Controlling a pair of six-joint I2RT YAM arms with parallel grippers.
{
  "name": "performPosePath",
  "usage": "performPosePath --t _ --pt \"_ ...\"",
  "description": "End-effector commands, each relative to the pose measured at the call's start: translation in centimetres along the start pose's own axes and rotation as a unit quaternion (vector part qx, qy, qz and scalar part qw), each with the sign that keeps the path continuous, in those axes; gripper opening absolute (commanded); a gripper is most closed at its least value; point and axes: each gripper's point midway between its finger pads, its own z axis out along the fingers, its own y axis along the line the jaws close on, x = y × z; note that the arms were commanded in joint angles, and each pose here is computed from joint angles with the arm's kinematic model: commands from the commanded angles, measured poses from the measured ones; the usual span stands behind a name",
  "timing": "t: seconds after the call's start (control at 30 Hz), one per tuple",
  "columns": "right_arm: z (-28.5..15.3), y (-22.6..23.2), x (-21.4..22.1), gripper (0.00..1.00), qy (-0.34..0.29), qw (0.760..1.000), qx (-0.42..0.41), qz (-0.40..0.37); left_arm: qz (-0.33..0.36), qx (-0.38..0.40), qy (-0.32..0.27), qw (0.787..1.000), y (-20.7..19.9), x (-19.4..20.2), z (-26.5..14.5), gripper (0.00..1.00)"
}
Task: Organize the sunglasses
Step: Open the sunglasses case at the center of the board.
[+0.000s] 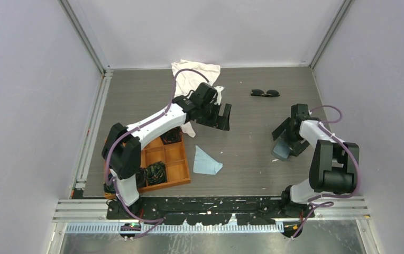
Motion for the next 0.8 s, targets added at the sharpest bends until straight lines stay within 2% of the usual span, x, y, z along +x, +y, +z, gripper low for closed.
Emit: performPosePath --t 0.0,0.07,0.2,0.43,0.47,0.53,0.63,0.77 --pt "-0.1 3.1 0.9 0.96 0.012 0.998 -0.058 -0.017 -0.013 0.015 -0.023 1.000 -0.9 -0.7 -0.6 0.91" --pt "-0.2 4.3 1.7 0.84 0.020 0.997 -0.073 -0.032 -0.020 0.010 -0.019 1.000 -0.7 -0.5 -0.4 0.90" --pt "-0.3 7.0 4.1 0.81 0.027 0.992 -0.087 -0.085 -0.023 0.006 -0.016 1.000 -0.8 0.0 -0.4 0.90" --pt "-0.9 12.4 10.9 0.76 0.058 0.974 -0.124 -0.180 -0.031 -0.003 -0.015 0.999 -0.7 0.3 -0.6 0.90" --pt "-1.1 12.9 11.5 0.78 0.060 0.972 -0.128 -0.188 -0.031 -0.004 -0.016 0.999 -0.7 0.3 -0.7 0.91" --pt "-1.7 13.7 12.0 0.88 0.062 0.968 -0.142 -0.198 -0.031 -0.011 -0.017 0.999 -0.4 0.3 -0.9 0.91" --pt "-3.3 14.2 11.0 0.99 0.041 0.966 -0.158 -0.202 -0.036 -0.020 -0.015 0.999 -0.1 0.4 -0.9 0.92" --pt "-6.2 13.5 7.3 1.00 -0.014 0.968 -0.146 -0.202 -0.040 -0.044 -0.007 0.998 0.4 0.0 0.4 0.92"
